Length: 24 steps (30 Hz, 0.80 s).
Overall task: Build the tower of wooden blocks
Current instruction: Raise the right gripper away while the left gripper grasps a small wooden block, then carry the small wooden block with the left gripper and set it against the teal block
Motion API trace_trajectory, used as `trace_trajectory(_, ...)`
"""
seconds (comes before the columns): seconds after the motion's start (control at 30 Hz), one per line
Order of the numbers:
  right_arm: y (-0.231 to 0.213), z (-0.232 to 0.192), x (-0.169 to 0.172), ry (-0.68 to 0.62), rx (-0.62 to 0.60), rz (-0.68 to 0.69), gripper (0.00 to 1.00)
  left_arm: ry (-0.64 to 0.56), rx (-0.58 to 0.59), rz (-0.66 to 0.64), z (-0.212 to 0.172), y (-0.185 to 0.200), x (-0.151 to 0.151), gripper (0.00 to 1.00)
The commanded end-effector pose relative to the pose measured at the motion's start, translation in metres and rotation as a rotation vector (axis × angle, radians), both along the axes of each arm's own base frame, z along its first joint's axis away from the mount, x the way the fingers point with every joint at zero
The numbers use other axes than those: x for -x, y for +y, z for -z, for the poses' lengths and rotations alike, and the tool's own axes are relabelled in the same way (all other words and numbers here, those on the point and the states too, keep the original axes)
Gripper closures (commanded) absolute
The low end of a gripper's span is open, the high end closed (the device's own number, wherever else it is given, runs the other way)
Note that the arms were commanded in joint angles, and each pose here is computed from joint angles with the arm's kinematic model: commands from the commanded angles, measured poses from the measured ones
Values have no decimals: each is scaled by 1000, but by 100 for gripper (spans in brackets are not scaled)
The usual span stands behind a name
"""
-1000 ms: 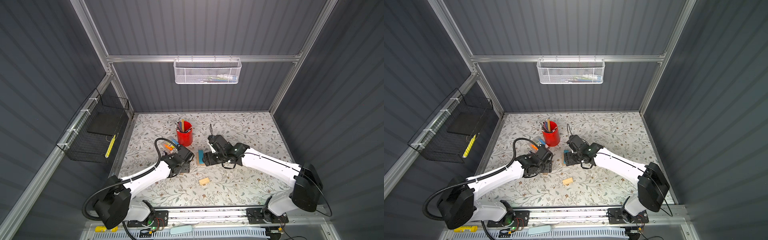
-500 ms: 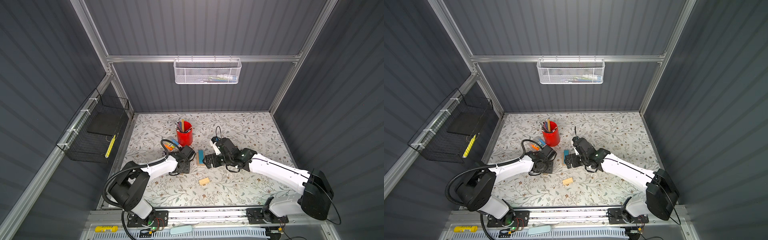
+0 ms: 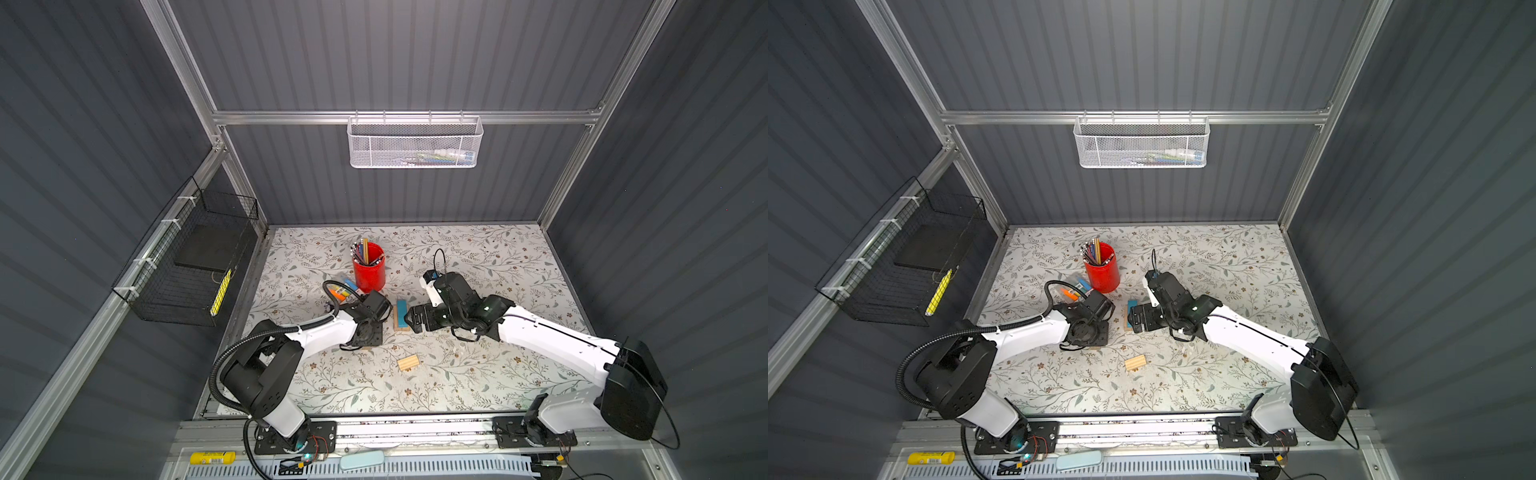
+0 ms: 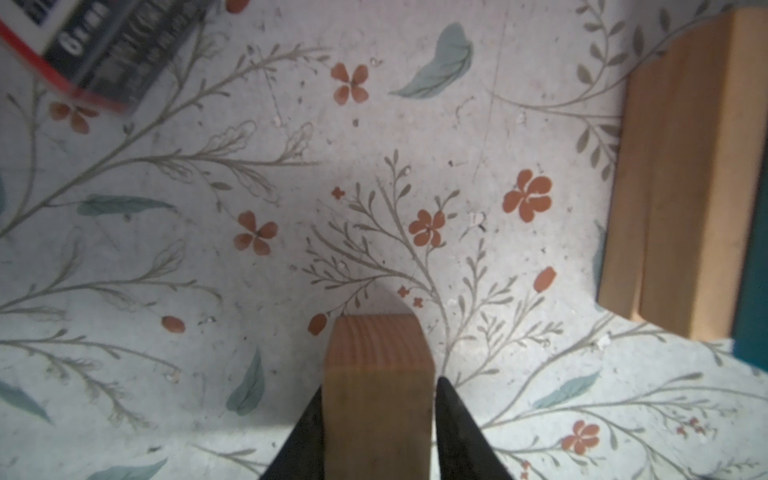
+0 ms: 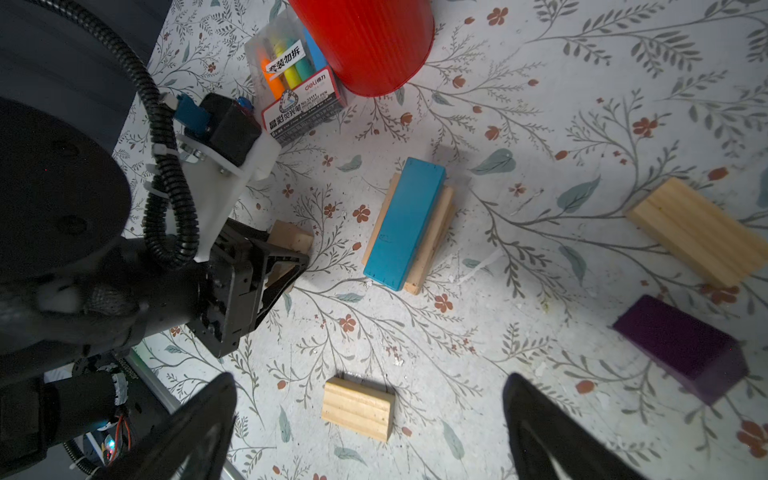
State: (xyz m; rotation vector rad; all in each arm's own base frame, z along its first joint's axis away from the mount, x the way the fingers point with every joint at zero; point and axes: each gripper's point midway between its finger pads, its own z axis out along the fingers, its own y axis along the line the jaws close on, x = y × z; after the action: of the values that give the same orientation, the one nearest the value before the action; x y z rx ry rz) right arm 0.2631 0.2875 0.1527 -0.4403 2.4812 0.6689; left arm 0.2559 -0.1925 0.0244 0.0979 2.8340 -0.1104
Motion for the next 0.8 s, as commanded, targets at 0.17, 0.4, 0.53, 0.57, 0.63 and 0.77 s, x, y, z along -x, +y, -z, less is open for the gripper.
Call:
trace_trajectory(0.17, -6, 0, -4, 21, -18, 22, 1, 4, -13, -30, -7, 5, 1, 73)
trace_trajectory(0.4, -23, -9, -9, 25, -32, 70, 1, -29, 25, -69, -37, 5, 0, 79)
trace_trajectory(0.53, -35, -10, -12, 38, -52, 106, 1, -45, 46, -86, -58, 1, 0, 82)
trace_trajectory(0.57, -38, -11, -13, 38, -59, 117, 1, -51, 57, -86, -64, -2, -1, 83)
trace_trajectory(0.63, -45, -11, -15, 38, -65, 139, 1, -61, 76, -84, -74, -11, -3, 84)
trace_trajectory(0.77, -66, -4, -18, 72, -49, 198, 1, -70, 91, -75, -92, -32, -7, 86)
